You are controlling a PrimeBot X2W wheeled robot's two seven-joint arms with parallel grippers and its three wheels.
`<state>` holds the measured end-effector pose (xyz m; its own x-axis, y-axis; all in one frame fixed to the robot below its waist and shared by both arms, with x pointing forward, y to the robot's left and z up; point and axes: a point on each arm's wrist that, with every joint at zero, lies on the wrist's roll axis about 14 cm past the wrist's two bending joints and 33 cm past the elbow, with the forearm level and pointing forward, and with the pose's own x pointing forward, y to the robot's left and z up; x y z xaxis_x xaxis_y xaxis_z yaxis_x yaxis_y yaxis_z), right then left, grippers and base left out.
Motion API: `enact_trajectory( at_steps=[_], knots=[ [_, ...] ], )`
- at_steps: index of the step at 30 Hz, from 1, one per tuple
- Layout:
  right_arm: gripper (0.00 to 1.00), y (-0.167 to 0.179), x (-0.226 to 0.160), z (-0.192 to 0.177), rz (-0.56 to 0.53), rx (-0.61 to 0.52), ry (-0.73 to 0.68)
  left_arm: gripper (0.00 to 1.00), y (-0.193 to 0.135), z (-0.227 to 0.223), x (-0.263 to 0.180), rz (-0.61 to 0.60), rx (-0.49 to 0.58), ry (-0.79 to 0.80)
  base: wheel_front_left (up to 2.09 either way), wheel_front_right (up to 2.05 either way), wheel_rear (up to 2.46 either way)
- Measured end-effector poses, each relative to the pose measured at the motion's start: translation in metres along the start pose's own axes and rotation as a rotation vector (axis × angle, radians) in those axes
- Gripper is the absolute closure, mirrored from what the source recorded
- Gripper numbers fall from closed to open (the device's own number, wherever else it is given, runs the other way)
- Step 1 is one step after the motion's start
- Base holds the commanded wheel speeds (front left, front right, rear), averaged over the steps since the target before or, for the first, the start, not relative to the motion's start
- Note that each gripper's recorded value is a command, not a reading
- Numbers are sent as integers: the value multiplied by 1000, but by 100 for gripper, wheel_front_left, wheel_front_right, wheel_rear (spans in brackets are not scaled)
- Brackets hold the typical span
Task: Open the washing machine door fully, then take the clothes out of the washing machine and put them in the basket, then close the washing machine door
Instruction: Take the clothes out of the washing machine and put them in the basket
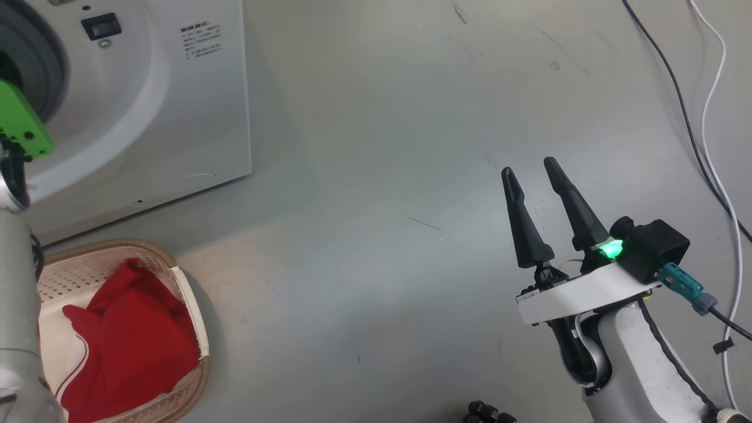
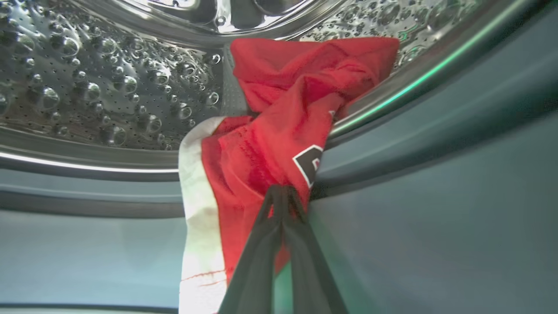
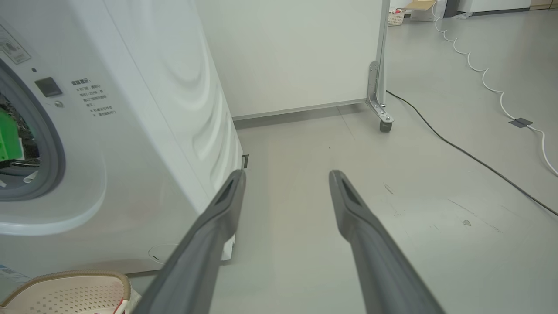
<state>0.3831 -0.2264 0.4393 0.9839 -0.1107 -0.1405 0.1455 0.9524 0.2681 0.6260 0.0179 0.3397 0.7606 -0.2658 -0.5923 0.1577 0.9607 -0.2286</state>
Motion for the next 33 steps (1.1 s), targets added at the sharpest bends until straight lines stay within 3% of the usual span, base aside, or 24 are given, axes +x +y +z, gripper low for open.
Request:
enact_trajectory(
  at_steps=[33],
  knots=[
    [0, 38, -12, 17, 160, -17, -51, 100, 12, 18, -93, -47, -9, -257, 0, 0, 0]
  ],
)
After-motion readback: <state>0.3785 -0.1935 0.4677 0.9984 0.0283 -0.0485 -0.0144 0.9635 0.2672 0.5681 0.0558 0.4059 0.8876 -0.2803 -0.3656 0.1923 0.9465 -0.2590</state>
